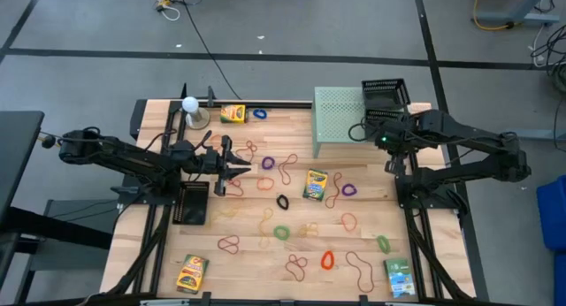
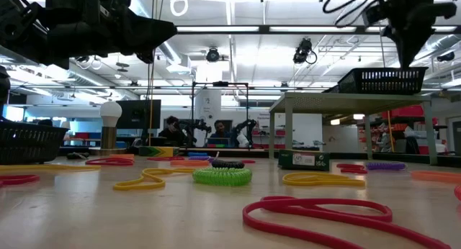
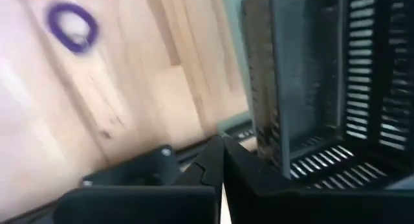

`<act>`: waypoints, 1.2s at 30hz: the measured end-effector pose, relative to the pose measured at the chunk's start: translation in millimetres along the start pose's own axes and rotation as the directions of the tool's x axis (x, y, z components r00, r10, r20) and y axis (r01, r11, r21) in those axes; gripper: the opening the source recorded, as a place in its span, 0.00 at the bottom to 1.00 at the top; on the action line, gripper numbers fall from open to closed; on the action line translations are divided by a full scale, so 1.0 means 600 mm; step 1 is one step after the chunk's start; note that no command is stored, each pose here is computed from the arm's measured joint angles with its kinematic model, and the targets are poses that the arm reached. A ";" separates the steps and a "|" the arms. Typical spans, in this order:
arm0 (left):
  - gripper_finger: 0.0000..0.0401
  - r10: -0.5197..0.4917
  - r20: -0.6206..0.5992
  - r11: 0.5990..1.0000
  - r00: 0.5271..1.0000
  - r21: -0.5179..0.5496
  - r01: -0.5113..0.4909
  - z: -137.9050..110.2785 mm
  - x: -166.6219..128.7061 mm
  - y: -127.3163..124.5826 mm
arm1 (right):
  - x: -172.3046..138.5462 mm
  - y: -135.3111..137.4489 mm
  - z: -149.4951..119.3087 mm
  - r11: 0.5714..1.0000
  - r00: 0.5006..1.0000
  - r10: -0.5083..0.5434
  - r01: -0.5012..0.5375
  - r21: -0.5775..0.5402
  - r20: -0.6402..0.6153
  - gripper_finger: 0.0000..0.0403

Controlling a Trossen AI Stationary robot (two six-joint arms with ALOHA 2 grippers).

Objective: Pick & Place Office Desk Supplies
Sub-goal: Put the top black bin on the shelf, then put the black bin on the shelf

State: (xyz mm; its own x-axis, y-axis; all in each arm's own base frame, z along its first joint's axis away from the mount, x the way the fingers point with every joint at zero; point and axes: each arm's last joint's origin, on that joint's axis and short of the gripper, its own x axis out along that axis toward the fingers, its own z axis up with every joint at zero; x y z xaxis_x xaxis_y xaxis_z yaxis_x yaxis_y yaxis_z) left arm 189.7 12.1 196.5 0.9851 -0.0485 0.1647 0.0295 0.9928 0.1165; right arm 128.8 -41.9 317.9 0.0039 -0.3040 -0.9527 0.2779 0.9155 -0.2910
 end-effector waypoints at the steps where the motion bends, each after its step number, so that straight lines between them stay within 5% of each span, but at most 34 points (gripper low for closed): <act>1: 0.18 -0.001 0.000 1.000 1.000 -0.002 0.001 0.000 0.000 0.000 | 0.004 0.000 0.000 1.000 1.000 -0.025 0.025 0.000 -0.011 0.01; 22: 0.18 -0.002 -0.005 0.999 1.000 -0.035 0.001 -0.001 0.000 0.000 | 0.012 -0.016 -0.002 0.979 0.985 -0.168 0.172 0.108 -0.039 0.02; 28: 0.18 -0.003 -0.012 0.998 1.000 -0.057 0.002 -0.002 0.000 0.000 | -0.015 -0.019 0.000 0.984 0.995 -0.097 0.092 0.155 0.027 0.02; 36: 0.18 0.001 -0.007 0.994 1.000 -0.114 -0.002 0.003 0.004 0.001 | -0.060 -0.028 0.030 0.968 0.957 0.006 -0.079 0.240 0.291 0.02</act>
State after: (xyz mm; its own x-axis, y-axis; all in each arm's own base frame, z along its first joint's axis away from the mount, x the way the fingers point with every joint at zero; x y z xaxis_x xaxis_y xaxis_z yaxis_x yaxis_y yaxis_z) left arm 192.0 12.4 198.6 0.9863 -0.0465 0.1584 0.0464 0.9989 0.0042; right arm 141.4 -51.2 358.5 0.2849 -0.3623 -0.8874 0.4989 0.8466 -0.1855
